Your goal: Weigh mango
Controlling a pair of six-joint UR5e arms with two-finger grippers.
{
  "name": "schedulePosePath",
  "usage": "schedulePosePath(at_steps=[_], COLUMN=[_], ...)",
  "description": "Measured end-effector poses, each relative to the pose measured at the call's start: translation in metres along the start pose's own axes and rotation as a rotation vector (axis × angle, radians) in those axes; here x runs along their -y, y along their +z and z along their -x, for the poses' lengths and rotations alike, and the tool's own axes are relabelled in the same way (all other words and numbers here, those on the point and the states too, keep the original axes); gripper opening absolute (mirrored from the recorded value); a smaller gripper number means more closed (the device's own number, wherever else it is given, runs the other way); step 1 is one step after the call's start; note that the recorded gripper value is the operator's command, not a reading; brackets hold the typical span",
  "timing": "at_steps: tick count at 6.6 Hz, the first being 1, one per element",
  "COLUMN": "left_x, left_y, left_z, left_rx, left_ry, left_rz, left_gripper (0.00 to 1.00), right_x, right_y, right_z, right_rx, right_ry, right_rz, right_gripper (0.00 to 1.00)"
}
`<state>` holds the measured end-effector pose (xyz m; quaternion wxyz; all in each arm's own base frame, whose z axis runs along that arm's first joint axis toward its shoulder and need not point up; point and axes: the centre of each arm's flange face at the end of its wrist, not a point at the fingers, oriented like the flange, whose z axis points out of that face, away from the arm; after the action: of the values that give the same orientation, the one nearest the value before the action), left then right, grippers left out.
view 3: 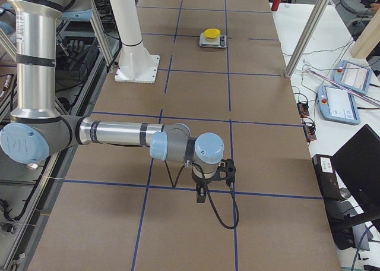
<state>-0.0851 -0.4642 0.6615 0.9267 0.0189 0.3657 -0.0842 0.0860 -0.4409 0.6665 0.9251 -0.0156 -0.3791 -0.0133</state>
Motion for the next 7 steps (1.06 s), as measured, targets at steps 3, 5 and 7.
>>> schedulePosePath(at_steps=[3, 5, 7], left_x=[-0.004, -0.010, -0.010], left_y=[0.017, 0.021, 0.022], left_z=[-0.018, -0.016, -0.015], left_rx=[-0.006, -0.012, -0.013], left_ry=[0.138, 0.212, 0.225], left_rz=[0.028, 0.037, 0.040], left_gripper=[1.00, 1.00, 1.00], right_x=[0.000, 0.000, 0.000], right_y=[0.000, 0.000, 0.000], right_z=[0.000, 0.000, 0.000], right_rx=[0.000, 0.000, 0.000], right_ry=[0.000, 0.000, 0.000], right_rz=[0.000, 0.000, 0.000], right_gripper=[1.00, 1.00, 1.00])
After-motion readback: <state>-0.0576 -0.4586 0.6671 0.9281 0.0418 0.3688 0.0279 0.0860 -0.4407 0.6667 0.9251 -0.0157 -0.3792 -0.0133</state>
